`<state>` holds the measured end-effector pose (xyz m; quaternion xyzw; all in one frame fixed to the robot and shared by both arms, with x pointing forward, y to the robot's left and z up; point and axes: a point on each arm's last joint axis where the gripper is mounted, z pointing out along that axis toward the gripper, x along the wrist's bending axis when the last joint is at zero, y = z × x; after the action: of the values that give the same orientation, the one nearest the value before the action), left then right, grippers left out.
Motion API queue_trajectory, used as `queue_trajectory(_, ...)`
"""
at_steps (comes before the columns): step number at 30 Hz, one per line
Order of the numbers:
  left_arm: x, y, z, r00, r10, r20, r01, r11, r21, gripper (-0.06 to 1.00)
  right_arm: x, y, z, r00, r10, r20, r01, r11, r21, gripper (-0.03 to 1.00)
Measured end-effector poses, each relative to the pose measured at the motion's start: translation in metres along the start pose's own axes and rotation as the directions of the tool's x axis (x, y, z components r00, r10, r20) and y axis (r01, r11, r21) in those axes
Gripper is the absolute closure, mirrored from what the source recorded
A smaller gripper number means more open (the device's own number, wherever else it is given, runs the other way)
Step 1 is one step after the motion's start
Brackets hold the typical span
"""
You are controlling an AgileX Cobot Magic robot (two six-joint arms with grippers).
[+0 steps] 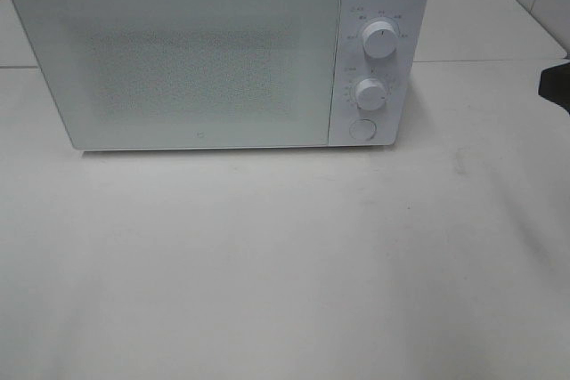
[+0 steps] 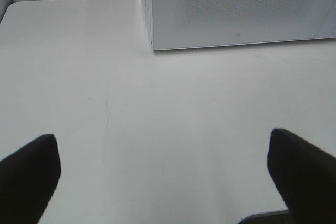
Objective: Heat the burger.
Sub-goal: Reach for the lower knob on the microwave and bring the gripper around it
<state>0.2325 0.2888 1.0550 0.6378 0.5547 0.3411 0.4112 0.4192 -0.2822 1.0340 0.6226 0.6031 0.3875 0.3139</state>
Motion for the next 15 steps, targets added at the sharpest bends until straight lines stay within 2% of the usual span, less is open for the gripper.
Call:
queue_trajectory(6,0.000,0.000,0.000,1.000,0.000,0.000,0.000,1.000,0.000,-0.05,0.000,0.000,0.017,1.000,0.000,-0.002,0.000,1.000,-0.002,0.22)
queue_trajectory(15,0.000,0.000,0.000,1.000,0.000,0.000,0.000,1.000,0.000,-0.05,-0.002,-0.022,0.051,1.000,-0.003,-0.020,0.001,0.995,-0.100,0.22)
